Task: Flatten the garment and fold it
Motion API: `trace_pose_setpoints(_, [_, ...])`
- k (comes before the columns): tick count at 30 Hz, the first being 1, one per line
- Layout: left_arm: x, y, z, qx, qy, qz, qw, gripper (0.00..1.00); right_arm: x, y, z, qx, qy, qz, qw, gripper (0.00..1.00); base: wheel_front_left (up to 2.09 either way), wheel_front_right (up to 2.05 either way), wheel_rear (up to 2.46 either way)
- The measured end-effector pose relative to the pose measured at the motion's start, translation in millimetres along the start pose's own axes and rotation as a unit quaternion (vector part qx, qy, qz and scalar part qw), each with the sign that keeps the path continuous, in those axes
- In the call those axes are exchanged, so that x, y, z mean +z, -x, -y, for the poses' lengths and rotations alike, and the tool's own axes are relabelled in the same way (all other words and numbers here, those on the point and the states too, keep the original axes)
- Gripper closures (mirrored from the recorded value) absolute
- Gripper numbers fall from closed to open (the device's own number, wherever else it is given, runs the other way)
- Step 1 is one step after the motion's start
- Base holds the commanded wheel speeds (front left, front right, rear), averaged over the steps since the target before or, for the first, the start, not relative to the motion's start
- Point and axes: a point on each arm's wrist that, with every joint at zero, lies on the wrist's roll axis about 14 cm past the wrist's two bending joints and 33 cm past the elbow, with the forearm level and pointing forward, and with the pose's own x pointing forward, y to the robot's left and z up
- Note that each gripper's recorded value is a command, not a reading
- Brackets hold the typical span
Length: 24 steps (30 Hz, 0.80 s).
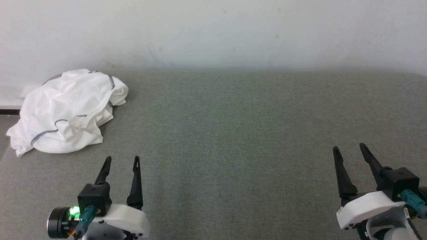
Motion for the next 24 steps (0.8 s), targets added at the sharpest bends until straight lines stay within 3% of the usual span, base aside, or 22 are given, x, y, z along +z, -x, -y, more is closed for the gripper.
trace_pose_setpoints(24, [1.4, 37.4, -52.7, 0.085, 0.006, 0.013, 0.996, 0.00, -0.1, -26.3, -50.5, 0.076, -0.006, 0.015, 0.997, 0.00, 0.00, 0.00, 0.00])
